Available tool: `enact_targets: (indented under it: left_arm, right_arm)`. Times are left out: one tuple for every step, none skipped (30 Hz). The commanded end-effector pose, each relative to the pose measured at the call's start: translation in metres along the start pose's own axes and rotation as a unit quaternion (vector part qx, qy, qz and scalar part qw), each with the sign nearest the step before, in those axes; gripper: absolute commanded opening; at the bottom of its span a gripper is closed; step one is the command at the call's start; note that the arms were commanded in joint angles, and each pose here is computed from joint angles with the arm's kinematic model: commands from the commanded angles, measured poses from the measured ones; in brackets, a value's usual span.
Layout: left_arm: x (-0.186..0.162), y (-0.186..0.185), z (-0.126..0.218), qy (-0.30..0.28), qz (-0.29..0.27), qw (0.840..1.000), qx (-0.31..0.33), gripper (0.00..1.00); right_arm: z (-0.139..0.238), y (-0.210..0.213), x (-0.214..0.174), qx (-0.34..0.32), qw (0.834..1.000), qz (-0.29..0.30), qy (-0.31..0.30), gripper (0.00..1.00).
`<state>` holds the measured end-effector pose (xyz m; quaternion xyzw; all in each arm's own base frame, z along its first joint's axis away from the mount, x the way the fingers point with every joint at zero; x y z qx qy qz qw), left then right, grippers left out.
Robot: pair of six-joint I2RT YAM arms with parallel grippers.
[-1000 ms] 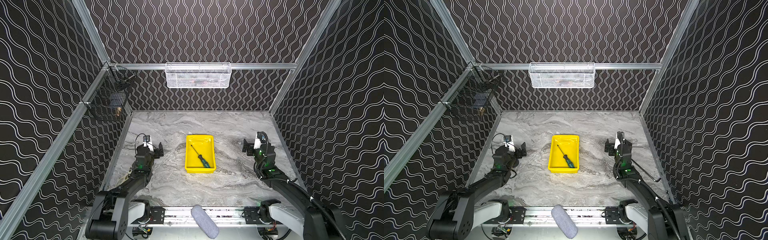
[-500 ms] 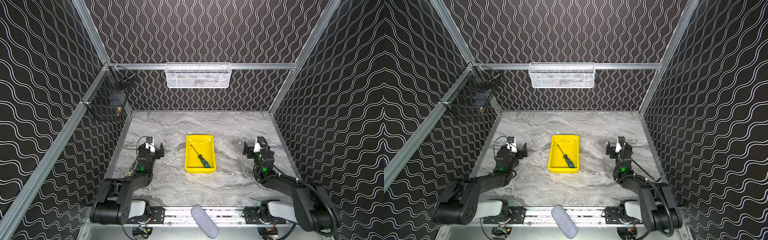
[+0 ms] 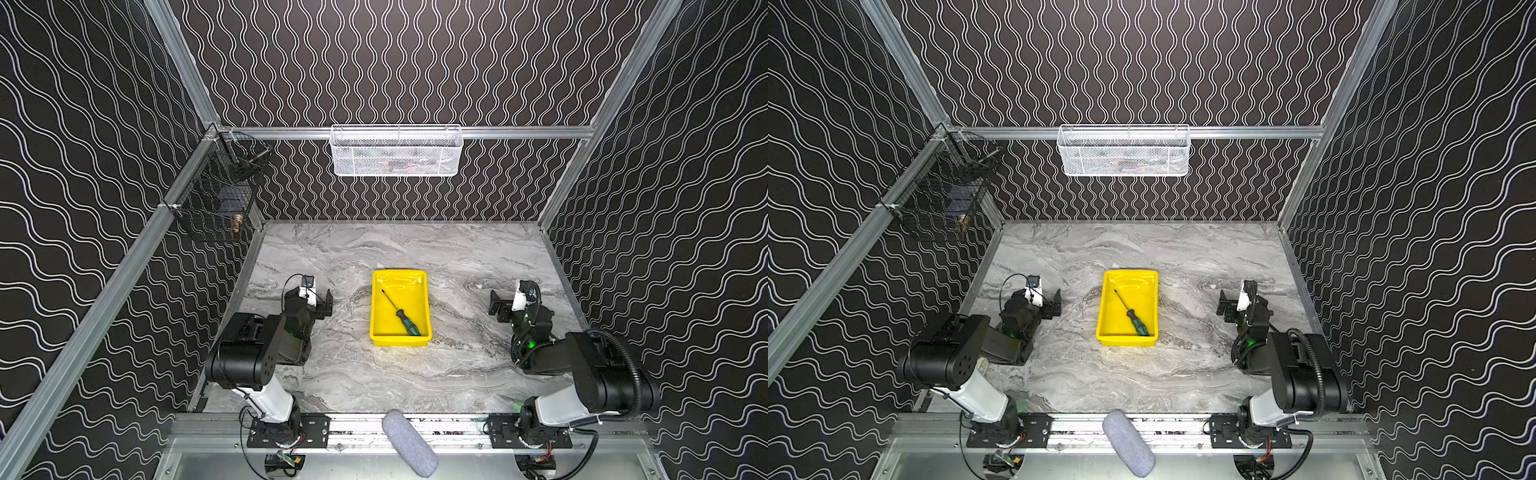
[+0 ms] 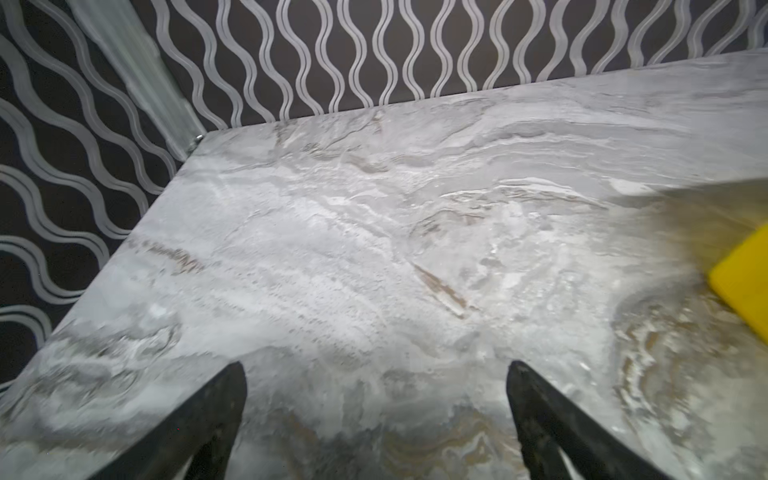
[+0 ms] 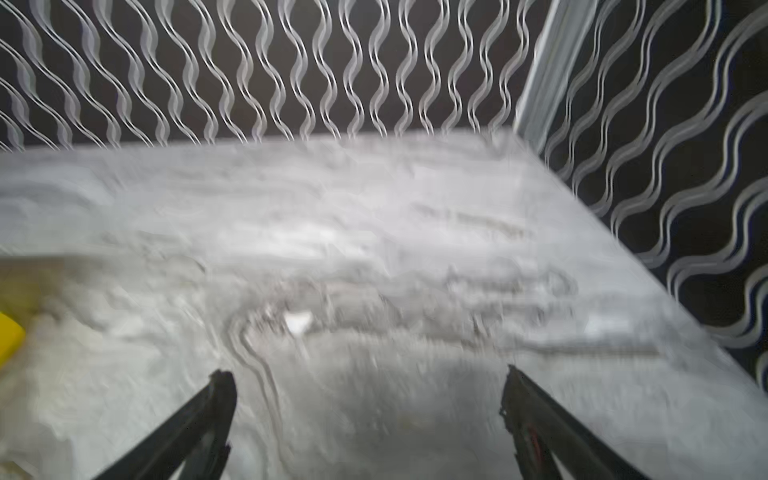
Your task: Put the screwdriver in the bin
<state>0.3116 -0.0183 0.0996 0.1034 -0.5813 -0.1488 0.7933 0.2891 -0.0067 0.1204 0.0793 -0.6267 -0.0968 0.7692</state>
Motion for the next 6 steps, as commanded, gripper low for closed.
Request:
enact_targets:
  left_arm:
    - [0.0046, -0.0004, -0.0121, 0.019, -0.005, 1.000, -0.018, 0.99]
    - [0.0051, 0.0016, -0.0120, 0.014, -0.003, 1.000, -0.012, 0.99]
    - [0.0039, 0.0031, -0.0113, 0.021, -0.002, 1.000, -0.004, 0.99]
    - [0.0045, 0.0043, -0.0114, 0.020, 0.002, 1.000, 0.001, 0.99]
    - [0.0045, 0.0047, -0.0108, 0.017, 0.002, 1.000, 0.005, 0.99]
    - [0.0039, 0.0054, -0.0096, 0.020, 0.004, 1.000, 0.009, 0.99]
  right_arm:
    - [-0.0003, 0.0044, 0.0128, 0.021, 0.999, -0.006, -0.035, 1.00]
    - [-0.0021, 0.0040, 0.0121, 0.017, 1.000, -0.008, -0.017, 0.99]
    - [-0.0045, 0.0036, 0.0108, 0.016, 1.000, -0.007, -0.006, 1.00]
    - [-0.0063, 0.0034, 0.0108, 0.017, 1.000, -0.004, -0.011, 0.99]
    - [-0.0063, 0.0037, 0.0109, 0.021, 1.000, -0.006, -0.020, 0.99]
    - [-0.0048, 0.0030, 0.0136, 0.016, 0.999, -0.007, -0.033, 0.99]
Point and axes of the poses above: each gripper's point midway between its finger pads, its own z axis back along the fingers, its own y axis along the line the jaws close on, x = y × z, the point moved 8 cm from there along z, back along the fingers, and after that the axes turned 13 degrees about -z, right-handed, at the moved point
